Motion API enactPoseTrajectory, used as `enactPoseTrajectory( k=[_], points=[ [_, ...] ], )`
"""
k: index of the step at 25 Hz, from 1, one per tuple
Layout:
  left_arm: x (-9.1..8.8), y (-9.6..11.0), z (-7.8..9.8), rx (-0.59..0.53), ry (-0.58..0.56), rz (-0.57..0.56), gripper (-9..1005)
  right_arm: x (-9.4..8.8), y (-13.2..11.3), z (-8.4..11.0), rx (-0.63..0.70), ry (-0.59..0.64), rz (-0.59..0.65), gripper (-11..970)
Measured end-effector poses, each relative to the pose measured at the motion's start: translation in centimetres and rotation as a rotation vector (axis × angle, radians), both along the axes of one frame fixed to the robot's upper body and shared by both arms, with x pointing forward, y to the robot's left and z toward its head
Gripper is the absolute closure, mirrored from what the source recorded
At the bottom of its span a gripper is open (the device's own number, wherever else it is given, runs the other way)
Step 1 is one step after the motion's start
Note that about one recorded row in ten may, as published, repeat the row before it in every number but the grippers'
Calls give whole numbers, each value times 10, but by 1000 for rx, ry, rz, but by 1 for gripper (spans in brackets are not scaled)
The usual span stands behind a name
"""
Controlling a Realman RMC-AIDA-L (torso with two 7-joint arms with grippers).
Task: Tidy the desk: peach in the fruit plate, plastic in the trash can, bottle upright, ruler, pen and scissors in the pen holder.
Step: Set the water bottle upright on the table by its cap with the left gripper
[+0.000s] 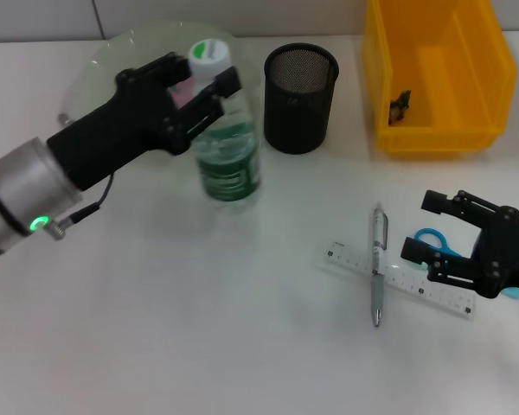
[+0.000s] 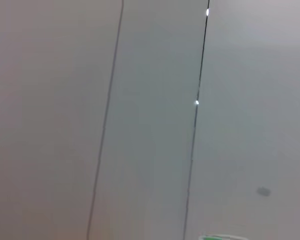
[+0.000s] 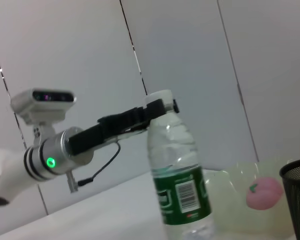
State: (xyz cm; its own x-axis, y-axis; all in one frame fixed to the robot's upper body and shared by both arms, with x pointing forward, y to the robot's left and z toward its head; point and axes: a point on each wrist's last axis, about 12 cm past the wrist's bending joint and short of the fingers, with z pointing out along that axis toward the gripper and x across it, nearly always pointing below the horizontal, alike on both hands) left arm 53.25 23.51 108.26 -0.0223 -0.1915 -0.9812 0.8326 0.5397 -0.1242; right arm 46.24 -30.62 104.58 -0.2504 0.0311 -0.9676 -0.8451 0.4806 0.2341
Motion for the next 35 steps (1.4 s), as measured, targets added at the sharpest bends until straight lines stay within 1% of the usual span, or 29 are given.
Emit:
enactPoseTrajectory(
  k=[3,10,18,22,35],
  points=[
    [-6,4,-9,18,-41,33,554,3,4,1,7,-2,9,113],
    [-13,1,-27,105,-118,95,556,12,13,2,12,-5,21,113],
    [-13,0,-30,119,-126,108,553,13,17,1,16,-3,25,113],
    [-9,1,-31,112,-105,137,552,14,16,1,12,-1,20,114],
    [-5,3,-35,131,-75,176,546,14,17,0,10,-2,18,123]
  ],
)
